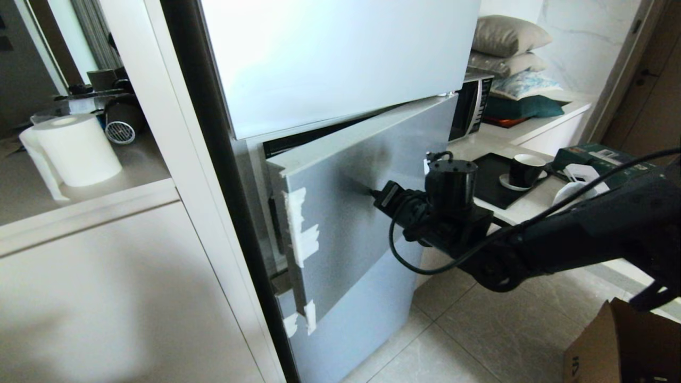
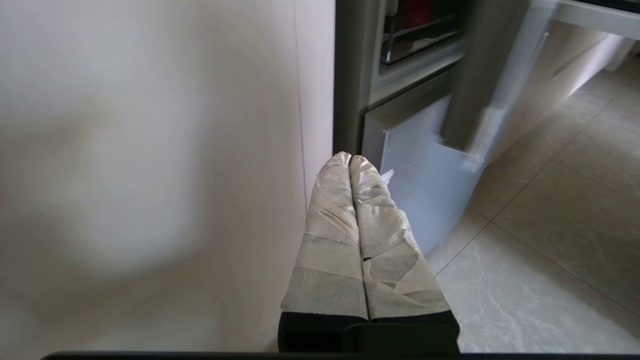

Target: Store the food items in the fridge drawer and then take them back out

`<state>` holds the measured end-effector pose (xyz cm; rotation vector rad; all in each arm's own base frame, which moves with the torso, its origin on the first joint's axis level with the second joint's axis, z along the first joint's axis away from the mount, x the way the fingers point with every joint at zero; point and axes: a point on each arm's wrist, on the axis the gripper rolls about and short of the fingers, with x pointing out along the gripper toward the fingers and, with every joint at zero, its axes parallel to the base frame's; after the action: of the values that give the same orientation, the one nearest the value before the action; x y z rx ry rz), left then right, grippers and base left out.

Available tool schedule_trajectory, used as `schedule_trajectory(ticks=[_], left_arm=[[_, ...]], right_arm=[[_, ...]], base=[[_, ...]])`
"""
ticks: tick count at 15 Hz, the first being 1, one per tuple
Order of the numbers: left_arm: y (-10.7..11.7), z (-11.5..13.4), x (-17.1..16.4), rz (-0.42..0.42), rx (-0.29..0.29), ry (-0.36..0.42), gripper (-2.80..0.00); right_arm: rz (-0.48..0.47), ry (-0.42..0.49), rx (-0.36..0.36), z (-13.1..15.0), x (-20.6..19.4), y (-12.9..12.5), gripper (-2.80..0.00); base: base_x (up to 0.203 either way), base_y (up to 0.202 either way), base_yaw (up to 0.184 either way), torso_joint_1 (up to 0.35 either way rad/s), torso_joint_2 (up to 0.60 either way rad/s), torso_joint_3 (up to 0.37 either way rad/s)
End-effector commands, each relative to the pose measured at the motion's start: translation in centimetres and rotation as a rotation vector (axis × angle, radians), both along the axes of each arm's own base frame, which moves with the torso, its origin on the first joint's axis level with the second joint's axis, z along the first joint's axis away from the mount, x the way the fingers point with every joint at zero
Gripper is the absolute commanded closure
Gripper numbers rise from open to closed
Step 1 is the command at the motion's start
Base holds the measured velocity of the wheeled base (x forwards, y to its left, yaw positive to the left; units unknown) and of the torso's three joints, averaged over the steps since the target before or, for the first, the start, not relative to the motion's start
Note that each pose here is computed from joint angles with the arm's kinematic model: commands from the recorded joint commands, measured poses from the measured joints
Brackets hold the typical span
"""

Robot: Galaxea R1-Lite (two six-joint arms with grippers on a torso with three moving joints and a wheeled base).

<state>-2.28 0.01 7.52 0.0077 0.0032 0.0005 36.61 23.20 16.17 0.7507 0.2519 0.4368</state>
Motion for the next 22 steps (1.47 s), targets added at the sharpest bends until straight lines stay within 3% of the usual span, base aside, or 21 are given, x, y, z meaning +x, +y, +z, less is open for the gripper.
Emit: schedule_trajectory(ticks=[1,5,7,9,13,17,19,22], left_arm=[[0.0,0.0,0.0,0.001,0.000,0.001,0.00],[0.0,0.0,0.0,0.001,0.000,0.001,0.00],[0.0,0.0,0.0,0.001,0.000,0.001,0.00],[0.0,0.0,0.0,0.001,0.000,0.001,0.00],[0.0,0.0,0.0,0.001,0.000,0.001,0.00],[0.0,0.0,0.0,0.001,0.000,0.001,0.00],[0.0,0.0,0.0,0.001,0.000,0.001,0.00],[0.0,0.0,0.0,0.001,0.000,0.001,0.00]], right_arm=[[-0.005,0.020,-0.008,-1.8,1.0,1.1,0.00],[-0.004,-0.021,0.018,-1.0,2.0,1.3,0.00],[-0.001,-0.118,0.064,-1.4,3.6,1.9,0.00],[0.037,-0.181,0.032,-1.7,3.8,1.9,0.00],[0.067,-0.190,-0.033,1.9,-2.0,-0.3,0.00],[0.046,-0.268,-0.113,6.3,-12.5,-5.7,0.00],[-0.001,-0.263,-0.204,5.2,-17.0,-9.8,0.00],[-0.112,-0.338,-0.326,5.0,-23.7,-16.7,0.00]], base=[[0.000,0.000,0.000,0.000,0.00,0.000],[0.000,0.000,0.000,0.000,0.00,0.000],[0.000,0.000,0.000,0.000,0.00,0.000],[0.000,0.000,0.000,0.000,0.00,0.000],[0.000,0.000,0.000,0.000,0.00,0.000],[0.000,0.000,0.000,0.000,0.00,0.000],[0.000,0.000,0.000,0.000,0.00,0.000],[0.000,0.000,0.000,0.000,0.00,0.000]])
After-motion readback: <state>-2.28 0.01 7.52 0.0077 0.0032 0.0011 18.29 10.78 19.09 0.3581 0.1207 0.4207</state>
